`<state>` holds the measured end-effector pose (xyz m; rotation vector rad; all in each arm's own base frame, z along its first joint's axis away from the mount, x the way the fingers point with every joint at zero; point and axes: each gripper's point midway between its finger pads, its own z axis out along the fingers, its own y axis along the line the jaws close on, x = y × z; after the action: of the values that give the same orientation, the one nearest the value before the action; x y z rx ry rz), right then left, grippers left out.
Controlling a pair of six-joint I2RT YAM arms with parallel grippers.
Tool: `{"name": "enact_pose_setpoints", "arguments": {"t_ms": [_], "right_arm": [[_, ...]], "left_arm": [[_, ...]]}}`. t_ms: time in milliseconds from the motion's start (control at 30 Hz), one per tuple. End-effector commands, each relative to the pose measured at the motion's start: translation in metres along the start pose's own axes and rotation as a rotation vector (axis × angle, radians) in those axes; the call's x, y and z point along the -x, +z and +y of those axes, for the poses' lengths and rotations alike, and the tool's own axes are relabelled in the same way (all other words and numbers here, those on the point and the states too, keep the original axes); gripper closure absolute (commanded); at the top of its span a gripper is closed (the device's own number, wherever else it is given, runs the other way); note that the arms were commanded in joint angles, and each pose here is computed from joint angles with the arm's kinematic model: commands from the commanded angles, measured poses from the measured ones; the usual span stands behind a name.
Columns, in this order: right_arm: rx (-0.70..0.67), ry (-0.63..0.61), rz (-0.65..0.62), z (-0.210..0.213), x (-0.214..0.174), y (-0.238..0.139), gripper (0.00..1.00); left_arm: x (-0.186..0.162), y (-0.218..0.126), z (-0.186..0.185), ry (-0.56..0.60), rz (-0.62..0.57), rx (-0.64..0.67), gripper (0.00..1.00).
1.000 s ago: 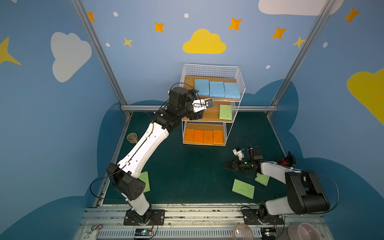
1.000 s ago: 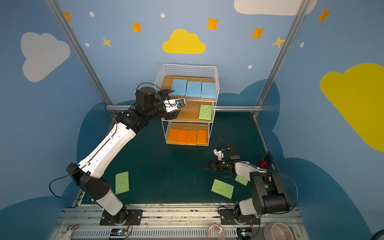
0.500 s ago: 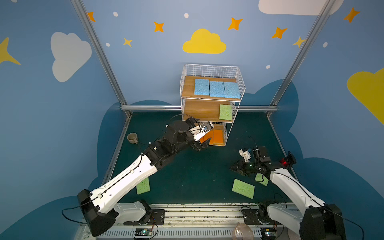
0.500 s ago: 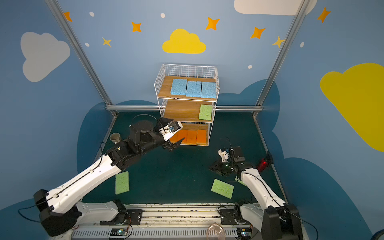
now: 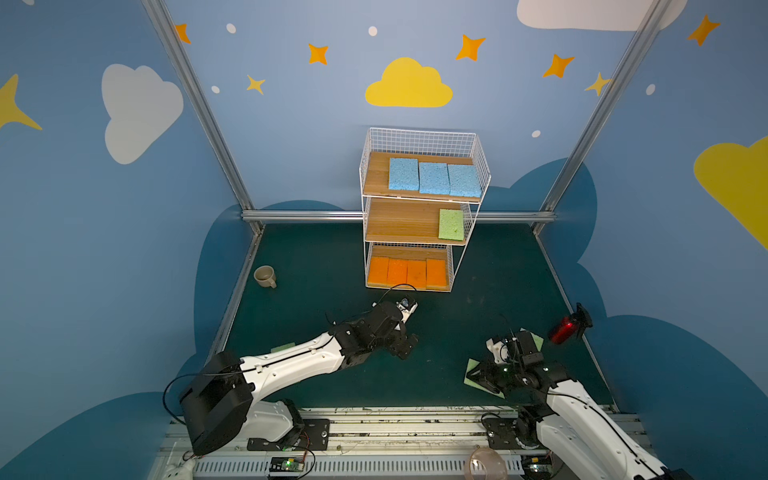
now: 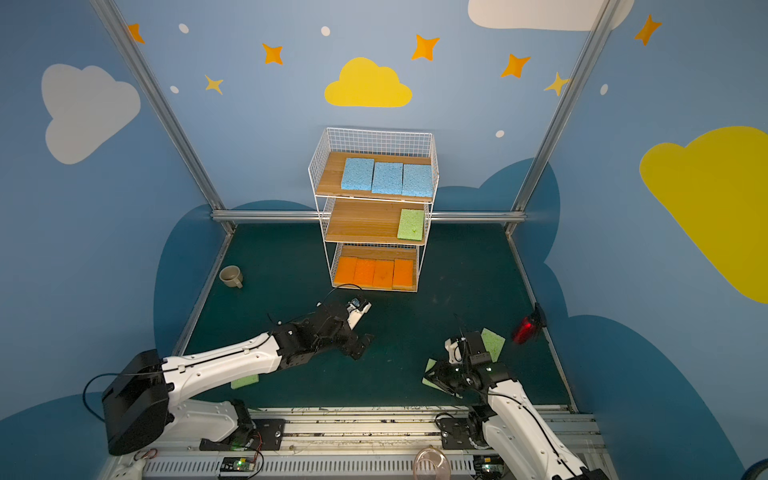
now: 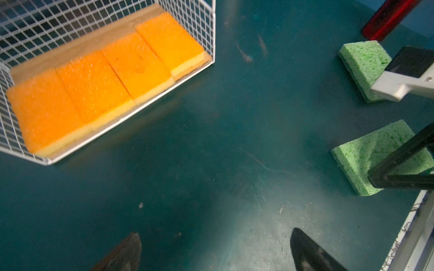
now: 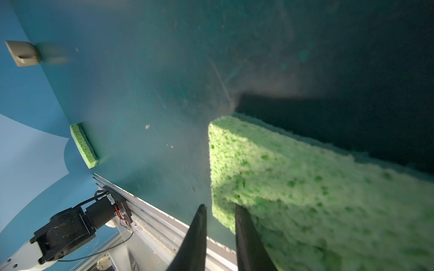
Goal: Place and organize the cleaning sponges onto the shelf
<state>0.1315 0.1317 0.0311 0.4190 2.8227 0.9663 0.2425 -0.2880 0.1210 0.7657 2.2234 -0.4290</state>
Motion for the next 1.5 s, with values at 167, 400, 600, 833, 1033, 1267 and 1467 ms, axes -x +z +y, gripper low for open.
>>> {"name": "enact_pose_setpoints", "arguments": {"t_ms": [167, 400, 600, 833, 1033, 1267, 1467], "right_arm": [[0.076, 0.028, 0.022, 0.03, 0.017, 0.03, 0.78], [0.123, -0.025, 0.114, 0.096, 0.043, 0.064, 0.79], [0.185, -0.118, 0.062, 0.159, 0.072, 0.088, 0.79], [0.233, -0.206, 0.064, 0.198, 0.078, 0.081, 0.73], [0.177, -0.256, 0.015, 0.182, 0.081, 0.037, 0.67], [0.197, -0.066, 0.045, 0.117, 0.099, 0.014, 0.88], [0.192, 0.0, 0.056, 0.092, 0.113, 0.019, 1.0]], "left_arm": [[-0.019, -0.003, -0.003, -0.201, -0.029, -0.057, 0.06], [-0.058, 0.002, 0.004, -0.268, 0.035, -0.05, 0.13], [-0.073, -0.01, 0.013, -0.344, 0.047, -0.057, 0.23], [-0.065, -0.02, 0.026, -0.429, 0.006, -0.115, 0.35], [-0.06, -0.007, 0.003, -0.384, 0.042, -0.246, 0.58], [-0.067, 0.021, -0.03, -0.311, 0.082, -0.273, 0.78], [-0.077, 0.049, -0.064, -0.31, 0.13, -0.34, 0.87]]}}
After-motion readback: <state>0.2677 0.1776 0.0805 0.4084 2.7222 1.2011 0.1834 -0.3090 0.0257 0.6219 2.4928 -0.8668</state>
